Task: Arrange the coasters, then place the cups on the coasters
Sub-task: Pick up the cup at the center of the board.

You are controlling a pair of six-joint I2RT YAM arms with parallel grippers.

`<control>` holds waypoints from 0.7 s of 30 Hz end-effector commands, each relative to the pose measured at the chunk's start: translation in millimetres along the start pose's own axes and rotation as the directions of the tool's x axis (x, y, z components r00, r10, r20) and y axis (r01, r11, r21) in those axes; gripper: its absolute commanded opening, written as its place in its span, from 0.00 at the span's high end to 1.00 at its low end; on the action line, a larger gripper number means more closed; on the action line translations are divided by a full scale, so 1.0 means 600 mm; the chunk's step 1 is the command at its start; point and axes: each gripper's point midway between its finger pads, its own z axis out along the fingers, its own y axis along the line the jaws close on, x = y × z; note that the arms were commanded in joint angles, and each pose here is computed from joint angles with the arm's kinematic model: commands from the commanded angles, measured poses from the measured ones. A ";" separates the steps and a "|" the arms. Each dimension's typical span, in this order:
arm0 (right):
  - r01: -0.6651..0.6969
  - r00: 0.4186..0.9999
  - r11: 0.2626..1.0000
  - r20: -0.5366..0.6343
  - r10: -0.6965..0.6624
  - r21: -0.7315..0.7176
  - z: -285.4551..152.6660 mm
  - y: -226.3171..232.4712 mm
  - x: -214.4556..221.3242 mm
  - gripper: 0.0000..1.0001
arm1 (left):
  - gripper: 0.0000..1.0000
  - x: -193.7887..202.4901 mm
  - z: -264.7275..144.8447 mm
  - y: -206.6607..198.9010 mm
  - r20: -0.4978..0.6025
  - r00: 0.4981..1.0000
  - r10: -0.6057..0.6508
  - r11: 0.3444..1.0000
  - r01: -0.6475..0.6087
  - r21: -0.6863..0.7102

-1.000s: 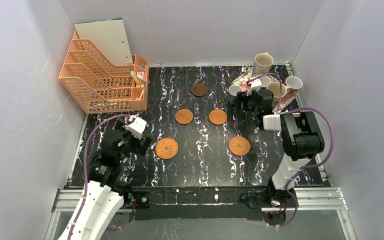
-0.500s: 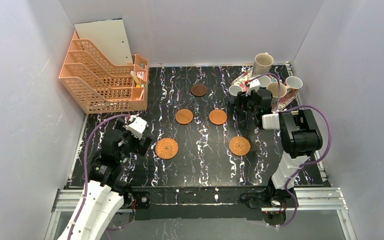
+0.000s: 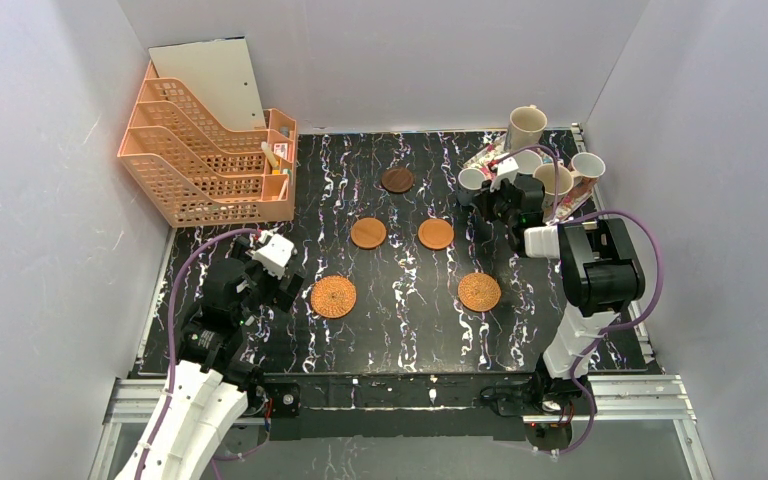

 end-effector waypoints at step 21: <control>-0.009 0.992 0.988 0.122 0.028 -0.157 -0.037 0.061 -0.319 0.99 | 0.02 0.005 0.001 -0.020 -0.007 1.000 0.006 0.998 -0.006 0.070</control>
